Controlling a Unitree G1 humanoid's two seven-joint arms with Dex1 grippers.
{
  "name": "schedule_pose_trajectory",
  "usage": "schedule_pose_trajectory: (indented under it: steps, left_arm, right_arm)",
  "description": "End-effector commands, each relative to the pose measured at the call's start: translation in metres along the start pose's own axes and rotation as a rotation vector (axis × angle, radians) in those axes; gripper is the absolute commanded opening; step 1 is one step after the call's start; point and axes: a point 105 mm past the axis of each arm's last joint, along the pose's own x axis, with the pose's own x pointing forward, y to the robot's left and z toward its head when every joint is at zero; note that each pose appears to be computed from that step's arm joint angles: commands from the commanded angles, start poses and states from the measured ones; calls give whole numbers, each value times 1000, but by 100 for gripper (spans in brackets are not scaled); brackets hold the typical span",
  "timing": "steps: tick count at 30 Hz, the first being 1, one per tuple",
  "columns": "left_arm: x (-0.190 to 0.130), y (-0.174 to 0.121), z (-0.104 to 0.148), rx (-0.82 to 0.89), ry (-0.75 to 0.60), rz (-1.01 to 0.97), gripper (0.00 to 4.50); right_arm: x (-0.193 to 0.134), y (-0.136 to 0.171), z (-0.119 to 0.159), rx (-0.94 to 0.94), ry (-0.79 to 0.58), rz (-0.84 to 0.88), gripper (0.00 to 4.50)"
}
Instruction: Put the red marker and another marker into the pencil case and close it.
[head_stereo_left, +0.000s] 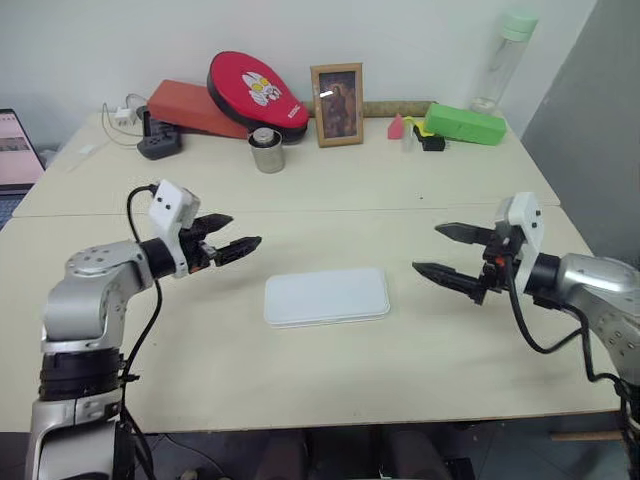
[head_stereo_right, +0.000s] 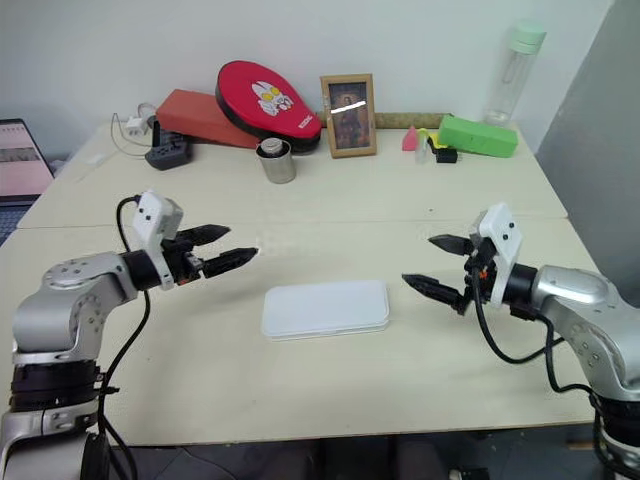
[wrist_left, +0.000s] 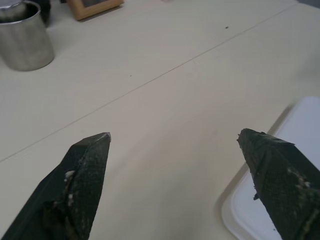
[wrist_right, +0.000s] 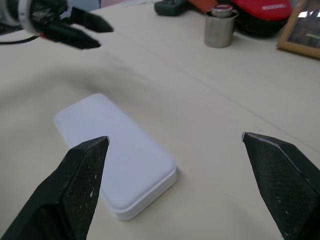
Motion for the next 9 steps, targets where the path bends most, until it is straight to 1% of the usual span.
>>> schedule_pose_trajectory:
  steps: [1, 3, 5, 6, 9]
  left_arm:
    - [-22, 21, 6, 44, -40, 151, 445]
    - [-25, 25, 4, 28, -57, 182, 445]
    - [-25, 27, 1, 70, -58, 226, 445]
    - [-24, 23, -3, 87, -43, 219, 445]
    - [-23, 25, -10, 124, -3, 262, 445]
  right_arm:
    - [6, -16, 3, -19, -64, -79, 450]
    - [10, -23, -4, -12, -51, -110, 450]
    - [15, -35, -12, 10, -34, -175, 450]
    - [17, -38, -17, 15, -22, -190, 450]
    - [20, -43, -25, 32, 2, -211, 450]
